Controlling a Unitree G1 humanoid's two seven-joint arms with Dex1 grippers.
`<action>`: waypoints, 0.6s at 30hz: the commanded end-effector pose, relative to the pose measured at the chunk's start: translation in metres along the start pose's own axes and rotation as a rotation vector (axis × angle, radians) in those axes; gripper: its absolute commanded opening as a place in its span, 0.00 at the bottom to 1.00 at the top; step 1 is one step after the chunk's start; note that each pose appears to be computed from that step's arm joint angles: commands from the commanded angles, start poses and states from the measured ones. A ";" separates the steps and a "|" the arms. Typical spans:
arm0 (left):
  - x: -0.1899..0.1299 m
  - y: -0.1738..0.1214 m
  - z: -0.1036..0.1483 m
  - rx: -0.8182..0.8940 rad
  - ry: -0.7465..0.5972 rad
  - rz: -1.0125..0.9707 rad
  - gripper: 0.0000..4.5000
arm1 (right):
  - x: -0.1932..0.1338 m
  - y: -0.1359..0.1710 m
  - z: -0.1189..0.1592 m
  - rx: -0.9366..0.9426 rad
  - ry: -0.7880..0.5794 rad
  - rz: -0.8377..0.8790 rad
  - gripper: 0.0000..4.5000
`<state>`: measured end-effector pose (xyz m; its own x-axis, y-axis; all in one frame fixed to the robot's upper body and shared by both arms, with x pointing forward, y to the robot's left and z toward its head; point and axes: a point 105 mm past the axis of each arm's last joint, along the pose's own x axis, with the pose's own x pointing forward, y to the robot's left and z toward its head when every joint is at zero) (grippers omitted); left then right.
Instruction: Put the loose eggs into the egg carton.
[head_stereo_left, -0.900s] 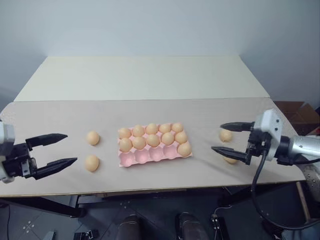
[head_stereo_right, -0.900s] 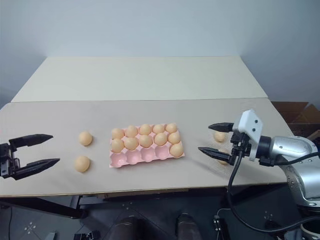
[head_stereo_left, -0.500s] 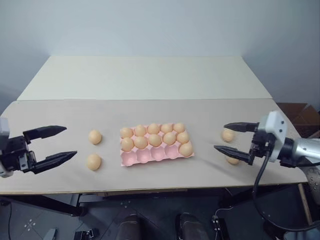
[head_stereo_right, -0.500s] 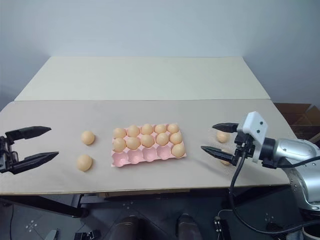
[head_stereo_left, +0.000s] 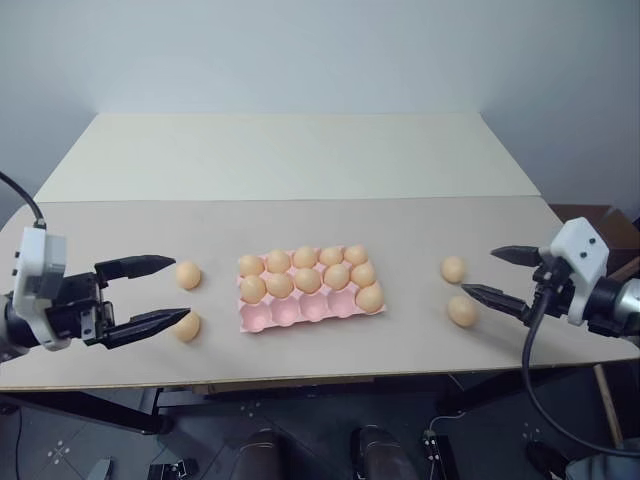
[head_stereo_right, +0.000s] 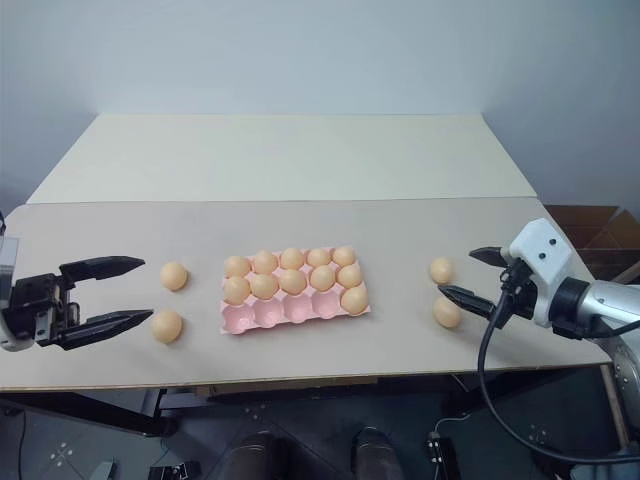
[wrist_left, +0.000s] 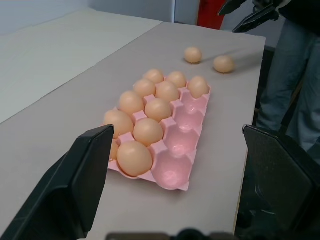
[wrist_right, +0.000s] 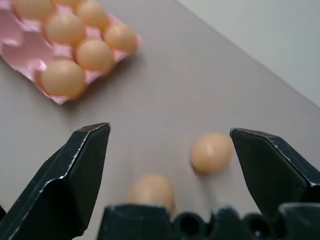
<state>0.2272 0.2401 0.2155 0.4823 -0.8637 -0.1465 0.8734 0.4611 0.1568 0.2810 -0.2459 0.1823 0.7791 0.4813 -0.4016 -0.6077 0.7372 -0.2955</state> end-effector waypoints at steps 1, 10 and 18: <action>0.003 0.002 0.005 0.024 -0.007 -0.028 1.00 | 0.012 0.003 -0.018 0.069 0.133 -0.070 1.00; 0.008 0.003 0.004 0.020 -0.018 -0.045 1.00 | 0.035 0.004 -0.043 0.194 0.273 -0.136 1.00; 0.004 0.004 0.003 0.030 -0.010 -0.030 1.00 | 0.043 0.018 -0.055 0.227 0.315 -0.094 0.56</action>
<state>0.2341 0.2368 0.2124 0.4528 -0.8797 -0.1456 0.8893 0.4336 0.1457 0.2939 -0.2415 0.1022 0.7012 0.2565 -0.6652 -0.4552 0.8792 -0.1409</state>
